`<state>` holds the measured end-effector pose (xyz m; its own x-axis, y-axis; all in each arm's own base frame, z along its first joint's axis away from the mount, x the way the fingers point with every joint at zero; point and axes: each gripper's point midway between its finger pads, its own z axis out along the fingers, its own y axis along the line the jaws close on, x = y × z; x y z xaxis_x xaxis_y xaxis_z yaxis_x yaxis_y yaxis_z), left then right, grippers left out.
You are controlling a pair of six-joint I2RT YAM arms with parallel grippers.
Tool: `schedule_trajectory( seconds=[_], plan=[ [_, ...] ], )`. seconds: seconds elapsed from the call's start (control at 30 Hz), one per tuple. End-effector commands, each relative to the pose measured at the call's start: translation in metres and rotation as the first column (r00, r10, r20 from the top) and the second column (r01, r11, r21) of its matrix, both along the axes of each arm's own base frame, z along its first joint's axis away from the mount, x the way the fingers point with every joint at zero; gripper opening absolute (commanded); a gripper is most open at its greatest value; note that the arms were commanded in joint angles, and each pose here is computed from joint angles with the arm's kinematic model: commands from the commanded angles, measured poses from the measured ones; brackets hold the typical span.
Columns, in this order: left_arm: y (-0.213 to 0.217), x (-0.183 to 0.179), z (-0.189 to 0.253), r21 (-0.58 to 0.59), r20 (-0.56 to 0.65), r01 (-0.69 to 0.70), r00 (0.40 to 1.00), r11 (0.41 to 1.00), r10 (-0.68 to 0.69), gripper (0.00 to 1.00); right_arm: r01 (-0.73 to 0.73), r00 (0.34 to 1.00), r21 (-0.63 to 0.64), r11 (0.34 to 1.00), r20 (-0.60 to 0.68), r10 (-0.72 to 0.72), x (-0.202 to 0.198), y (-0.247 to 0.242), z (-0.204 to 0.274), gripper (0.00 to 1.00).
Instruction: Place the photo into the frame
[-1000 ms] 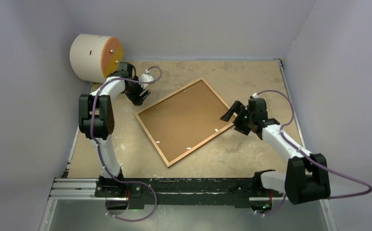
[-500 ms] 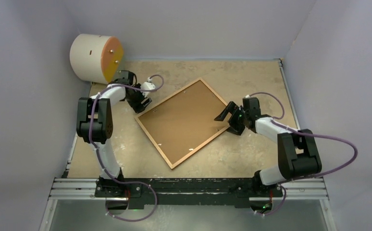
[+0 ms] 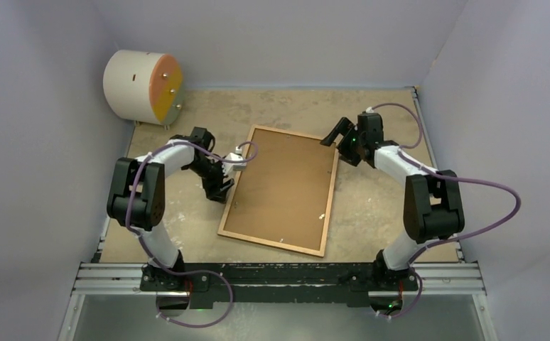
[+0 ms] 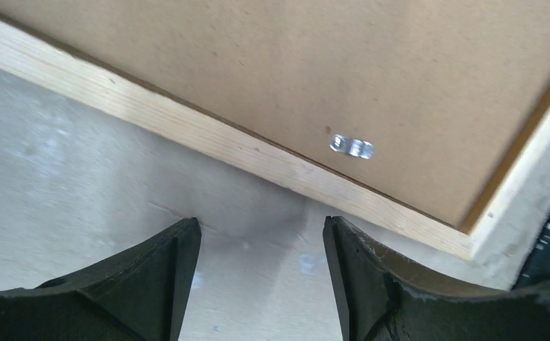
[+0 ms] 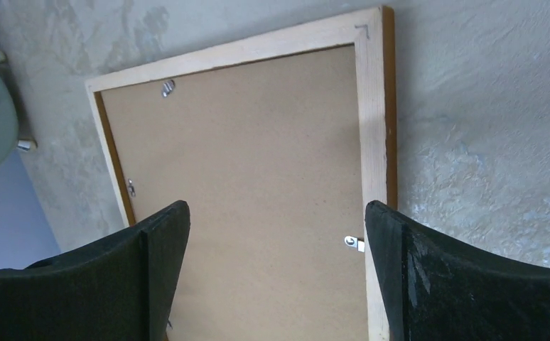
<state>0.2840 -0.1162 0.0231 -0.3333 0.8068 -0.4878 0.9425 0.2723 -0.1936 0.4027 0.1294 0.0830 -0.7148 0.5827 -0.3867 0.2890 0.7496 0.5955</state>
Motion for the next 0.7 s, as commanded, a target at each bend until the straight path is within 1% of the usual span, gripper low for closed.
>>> schedule_trajectory(
  seconds=[0.0,0.1,0.17,0.27,0.33,0.4,0.53,0.67],
  plan=[
    [0.002,-0.027,0.014,-0.116,-0.16,-0.039,0.987,0.993,0.02,0.67,0.021,0.993,-0.061,0.998,0.118,-0.013,0.008,-0.008,0.037,0.93],
    [0.001,-0.028,0.026,-0.179,-0.214,-0.068,0.976,0.982,0.028,0.67,-0.051,0.988,-0.027,0.998,0.146,0.054,-0.015,0.019,0.049,0.9],
    [-0.007,-0.032,0.029,-0.228,-0.244,-0.072,0.97,0.971,0.014,0.66,-0.133,0.977,0.005,0.991,0.168,0.13,-0.036,0.051,0.052,0.89],
    [-0.015,-0.032,0.028,-0.273,-0.28,-0.091,0.96,0.958,0.012,0.66,-0.267,0.953,0.111,0.957,0.18,0.244,-0.072,0.108,0.05,0.85],
    [-0.017,-0.032,0.024,-0.282,-0.313,-0.105,0.95,0.954,0.012,0.65,-0.345,0.932,0.155,0.926,0.175,0.318,-0.093,0.141,0.045,0.84],
    [-0.019,-0.033,0.02,-0.288,-0.341,-0.118,0.94,0.95,0.014,0.64,-0.412,0.907,0.198,0.889,0.185,0.379,-0.11,0.171,0.044,0.8],
    [-0.018,-0.033,0.008,-0.264,-0.365,-0.149,0.93,0.953,0.044,0.61,-0.487,0.873,0.274,0.829,0.164,0.459,-0.135,0.217,0.036,0.73],
    [-0.015,-0.032,-0.002,-0.239,-0.366,-0.165,0.928,0.957,0.069,0.56,-0.532,0.845,0.298,0.792,0.141,0.515,-0.148,0.251,0.024,0.71]
  ],
)
